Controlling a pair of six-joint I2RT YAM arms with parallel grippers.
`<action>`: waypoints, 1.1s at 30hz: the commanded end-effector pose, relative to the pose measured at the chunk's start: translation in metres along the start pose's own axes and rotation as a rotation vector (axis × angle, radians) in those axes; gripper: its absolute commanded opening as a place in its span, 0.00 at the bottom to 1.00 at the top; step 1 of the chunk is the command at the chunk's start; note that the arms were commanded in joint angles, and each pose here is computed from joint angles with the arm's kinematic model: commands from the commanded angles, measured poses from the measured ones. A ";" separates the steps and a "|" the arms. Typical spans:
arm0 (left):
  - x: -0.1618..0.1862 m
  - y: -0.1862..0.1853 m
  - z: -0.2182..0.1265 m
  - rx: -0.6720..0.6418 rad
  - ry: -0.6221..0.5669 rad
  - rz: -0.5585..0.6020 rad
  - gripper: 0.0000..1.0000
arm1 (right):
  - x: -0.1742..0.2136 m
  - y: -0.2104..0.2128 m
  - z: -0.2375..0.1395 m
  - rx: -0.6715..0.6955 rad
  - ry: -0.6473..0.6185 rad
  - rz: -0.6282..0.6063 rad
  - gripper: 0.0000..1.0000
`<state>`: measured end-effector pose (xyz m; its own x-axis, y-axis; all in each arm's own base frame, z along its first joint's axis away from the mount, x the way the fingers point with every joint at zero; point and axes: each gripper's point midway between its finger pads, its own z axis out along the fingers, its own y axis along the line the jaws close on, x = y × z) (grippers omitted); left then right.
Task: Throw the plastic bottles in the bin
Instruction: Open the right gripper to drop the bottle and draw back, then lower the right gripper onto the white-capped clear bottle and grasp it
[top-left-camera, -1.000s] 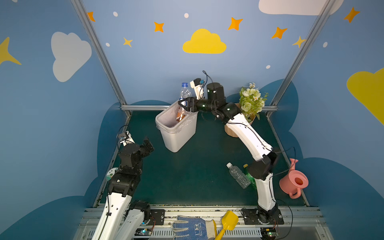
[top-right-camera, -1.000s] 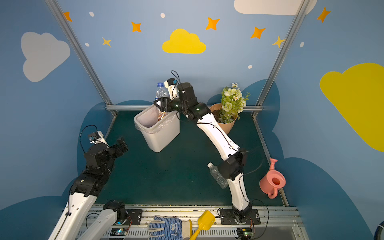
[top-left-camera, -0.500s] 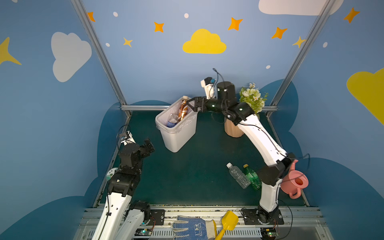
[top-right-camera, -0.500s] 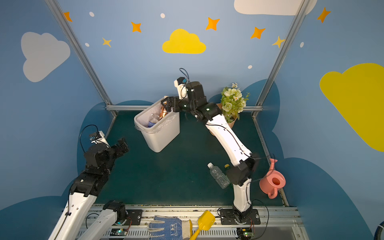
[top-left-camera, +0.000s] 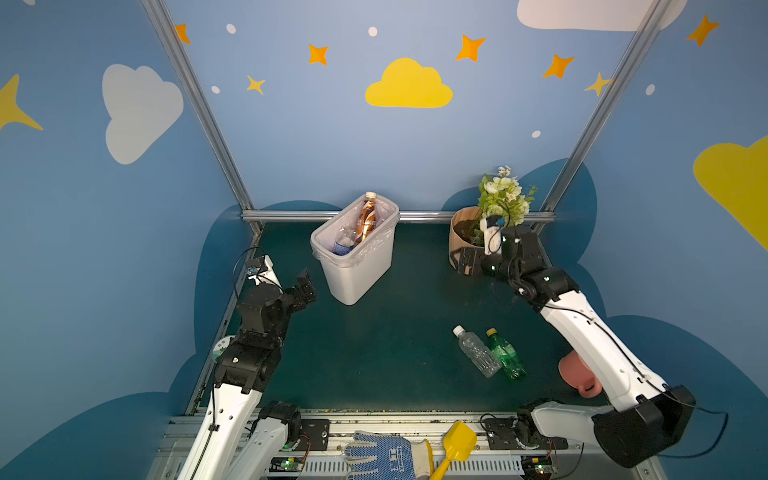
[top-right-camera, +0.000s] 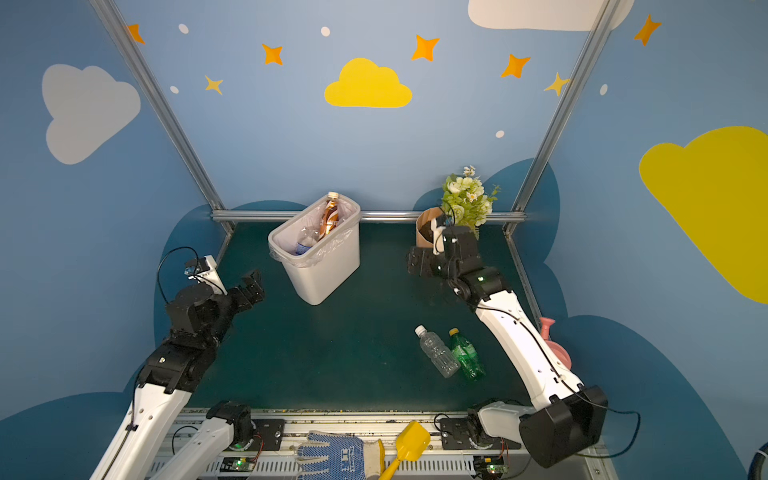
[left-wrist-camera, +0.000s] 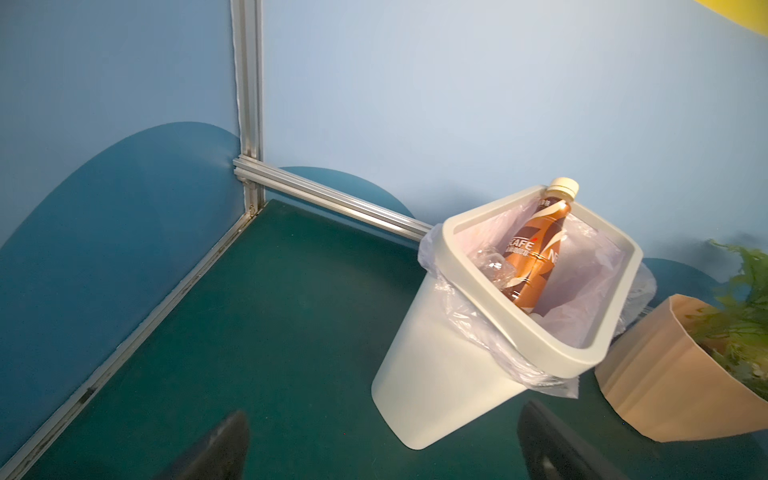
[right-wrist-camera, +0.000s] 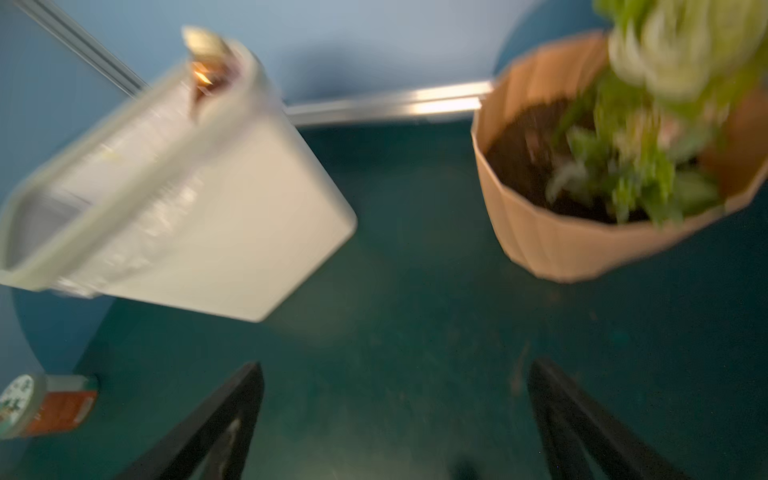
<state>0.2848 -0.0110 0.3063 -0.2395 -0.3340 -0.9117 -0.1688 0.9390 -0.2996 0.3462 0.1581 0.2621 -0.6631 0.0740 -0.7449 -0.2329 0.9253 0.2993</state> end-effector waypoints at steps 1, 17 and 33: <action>-0.013 -0.012 -0.004 0.026 -0.039 0.025 1.00 | 0.044 -0.035 -0.011 0.102 0.077 0.097 0.97; -0.003 -0.029 0.007 0.050 -0.017 0.073 1.00 | 0.188 -0.063 -0.002 0.106 0.442 0.249 0.96; -0.001 -0.025 0.003 0.042 -0.012 0.076 1.00 | 0.236 -0.052 0.012 0.159 0.618 0.146 0.94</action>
<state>0.2953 -0.0357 0.3007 -0.2718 -0.2619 -0.9260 -0.1158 0.9642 -0.2387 0.2165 0.1342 0.0717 -0.9708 0.0317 -0.2379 -0.0383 0.9581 0.2839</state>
